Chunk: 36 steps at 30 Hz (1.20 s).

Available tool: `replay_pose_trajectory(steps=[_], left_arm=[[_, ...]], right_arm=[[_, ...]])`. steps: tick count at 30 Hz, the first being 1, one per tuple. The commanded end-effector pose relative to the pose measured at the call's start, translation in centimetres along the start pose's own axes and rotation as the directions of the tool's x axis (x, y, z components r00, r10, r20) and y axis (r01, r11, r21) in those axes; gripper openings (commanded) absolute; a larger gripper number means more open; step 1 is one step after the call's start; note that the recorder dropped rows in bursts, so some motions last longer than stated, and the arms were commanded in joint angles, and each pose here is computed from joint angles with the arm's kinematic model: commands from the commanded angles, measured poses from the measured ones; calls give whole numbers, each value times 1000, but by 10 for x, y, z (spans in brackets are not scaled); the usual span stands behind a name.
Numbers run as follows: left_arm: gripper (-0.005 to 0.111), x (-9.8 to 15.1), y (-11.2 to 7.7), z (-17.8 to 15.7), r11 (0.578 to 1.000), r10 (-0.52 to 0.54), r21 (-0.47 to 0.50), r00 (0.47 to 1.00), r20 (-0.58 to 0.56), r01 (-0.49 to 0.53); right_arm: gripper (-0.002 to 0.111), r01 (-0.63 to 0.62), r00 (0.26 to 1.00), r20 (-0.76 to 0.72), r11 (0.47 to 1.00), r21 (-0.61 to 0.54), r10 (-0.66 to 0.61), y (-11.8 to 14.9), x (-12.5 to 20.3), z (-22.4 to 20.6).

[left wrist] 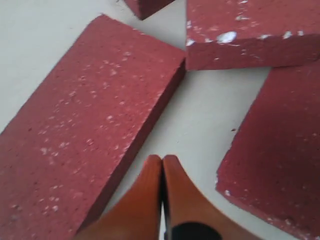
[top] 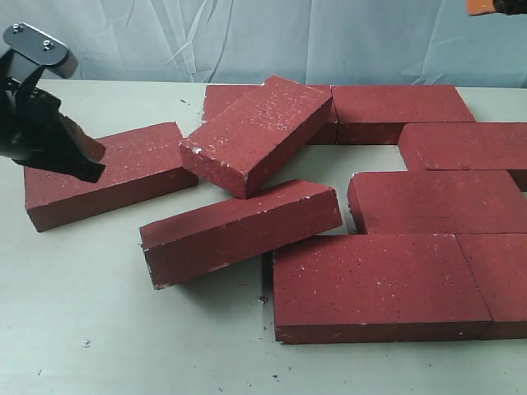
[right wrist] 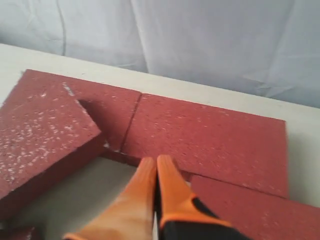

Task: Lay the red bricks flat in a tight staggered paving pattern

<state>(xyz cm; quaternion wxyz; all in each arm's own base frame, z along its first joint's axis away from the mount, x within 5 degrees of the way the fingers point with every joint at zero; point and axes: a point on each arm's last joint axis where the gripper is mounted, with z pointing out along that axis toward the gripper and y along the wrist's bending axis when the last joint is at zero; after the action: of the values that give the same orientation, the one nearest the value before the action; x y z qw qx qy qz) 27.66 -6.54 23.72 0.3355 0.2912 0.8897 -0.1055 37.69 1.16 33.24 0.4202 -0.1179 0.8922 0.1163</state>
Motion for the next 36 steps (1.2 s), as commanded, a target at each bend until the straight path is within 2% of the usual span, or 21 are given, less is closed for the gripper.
replay_pose_trajectory(steps=[1,7,14,20,28,36], left_arm=[[0,-5,-3,18,997,4,76,999,39,-7],[0,-11,-1,35,989,-15,144,999,44,8],[0,-9,2,66,979,-6,204,1000,-16,9],[0,-18,-13,92,966,43,255,998,-35,-32],[0,-23,-25,118,969,54,244,998,-40,-42],[0,-23,-24,123,972,30,235,999,-40,-20]], right_arm=[[-1,85,995,-36,991,-106,-90,19,-3,47],[-1,117,990,-58,980,-161,-128,30,-12,96],[-1,85,983,-140,970,-227,-119,23,-13,144],[-1,73,975,-187,969,-235,-119,14,1,182],[-1,49,966,-237,969,-241,-108,11,22,210],[-1,127,959,-215,959,-251,-184,37,26,223]])
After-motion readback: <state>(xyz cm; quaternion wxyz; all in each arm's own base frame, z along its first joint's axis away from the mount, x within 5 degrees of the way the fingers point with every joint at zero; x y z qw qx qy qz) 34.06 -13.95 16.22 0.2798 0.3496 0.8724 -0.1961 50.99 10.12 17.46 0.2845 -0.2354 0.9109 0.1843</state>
